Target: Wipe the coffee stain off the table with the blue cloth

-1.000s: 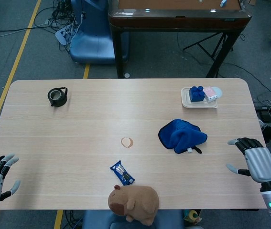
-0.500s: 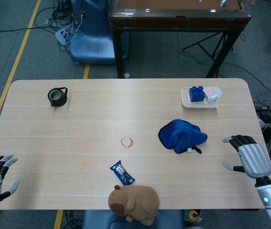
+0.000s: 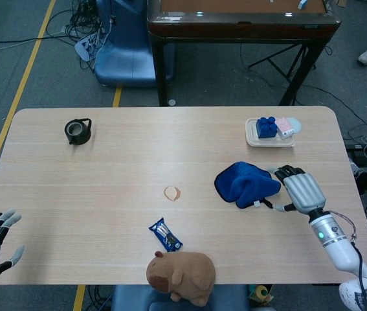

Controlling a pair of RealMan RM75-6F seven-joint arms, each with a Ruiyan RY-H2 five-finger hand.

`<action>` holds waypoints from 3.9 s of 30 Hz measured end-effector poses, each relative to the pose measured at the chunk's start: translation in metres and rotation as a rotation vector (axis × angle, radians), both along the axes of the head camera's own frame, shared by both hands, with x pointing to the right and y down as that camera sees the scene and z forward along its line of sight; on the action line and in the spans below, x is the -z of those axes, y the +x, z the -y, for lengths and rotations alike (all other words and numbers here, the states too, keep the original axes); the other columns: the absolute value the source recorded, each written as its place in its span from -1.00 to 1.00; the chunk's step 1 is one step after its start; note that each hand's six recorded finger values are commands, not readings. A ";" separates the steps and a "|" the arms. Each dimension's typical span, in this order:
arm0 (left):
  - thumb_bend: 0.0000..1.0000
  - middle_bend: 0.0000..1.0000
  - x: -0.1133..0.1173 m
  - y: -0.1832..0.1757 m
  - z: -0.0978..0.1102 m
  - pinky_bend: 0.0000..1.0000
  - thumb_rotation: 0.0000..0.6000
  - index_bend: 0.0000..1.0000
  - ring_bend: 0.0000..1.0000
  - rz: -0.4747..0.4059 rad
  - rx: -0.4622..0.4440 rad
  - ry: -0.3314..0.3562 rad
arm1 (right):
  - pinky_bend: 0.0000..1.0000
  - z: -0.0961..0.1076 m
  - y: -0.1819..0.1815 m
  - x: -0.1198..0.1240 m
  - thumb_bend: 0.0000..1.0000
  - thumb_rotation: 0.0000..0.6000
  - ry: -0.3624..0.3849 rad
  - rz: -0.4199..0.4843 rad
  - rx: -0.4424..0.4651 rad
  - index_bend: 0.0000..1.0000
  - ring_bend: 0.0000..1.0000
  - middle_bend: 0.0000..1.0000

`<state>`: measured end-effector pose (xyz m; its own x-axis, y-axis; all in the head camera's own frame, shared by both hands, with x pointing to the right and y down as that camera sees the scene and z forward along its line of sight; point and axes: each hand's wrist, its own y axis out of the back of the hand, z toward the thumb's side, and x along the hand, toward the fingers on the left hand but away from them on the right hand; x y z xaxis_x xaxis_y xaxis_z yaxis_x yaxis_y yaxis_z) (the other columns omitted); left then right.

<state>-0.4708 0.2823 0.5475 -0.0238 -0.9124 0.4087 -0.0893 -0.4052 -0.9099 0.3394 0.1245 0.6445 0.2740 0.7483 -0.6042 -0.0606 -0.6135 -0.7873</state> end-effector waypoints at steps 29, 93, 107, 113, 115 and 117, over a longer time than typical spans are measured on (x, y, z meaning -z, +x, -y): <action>-0.46 -0.67 0.007 -0.010 -0.004 -0.87 1.00 -0.58 -0.75 0.020 0.024 0.005 | 0.02 0.045 -0.045 -0.122 -0.06 1.00 -0.205 -0.169 0.071 0.12 -0.16 0.03; -0.46 -0.67 0.015 -0.020 -0.010 -0.87 1.00 -0.58 -0.75 0.012 0.039 0.016 | 0.52 0.029 -0.299 -0.157 0.22 1.00 -0.061 -0.012 0.390 0.41 0.23 0.33; -0.46 -0.67 0.015 -0.020 -0.010 -0.87 1.00 -0.58 -0.75 0.012 0.036 0.017 | 0.52 0.052 -0.264 -0.163 0.22 1.00 -0.050 -0.087 0.325 0.41 0.23 0.33; -0.46 -0.67 0.016 -0.021 -0.010 -0.87 1.00 -0.58 -0.75 0.014 0.038 0.021 | 0.52 0.022 -0.294 -0.157 0.22 1.00 -0.091 -0.007 0.405 0.41 0.23 0.33; -0.46 -0.67 0.017 -0.021 -0.010 -0.87 1.00 -0.58 -0.75 0.015 0.040 0.024 | 0.52 0.011 -0.304 -0.154 0.21 1.00 -0.104 0.021 0.432 0.41 0.23 0.33; -0.46 -0.67 0.018 -0.022 -0.010 -0.87 1.00 -0.58 -0.75 0.015 0.042 0.028 | 0.52 0.000 -0.315 -0.149 0.21 1.00 -0.116 0.051 0.463 0.41 0.23 0.33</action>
<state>-0.4928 0.2924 0.5292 -0.0685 -0.9216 0.3820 -0.0917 -0.3754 -0.9223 0.0242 0.1243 0.7938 0.5940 0.4692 -0.6535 -0.3117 -0.6146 -0.7246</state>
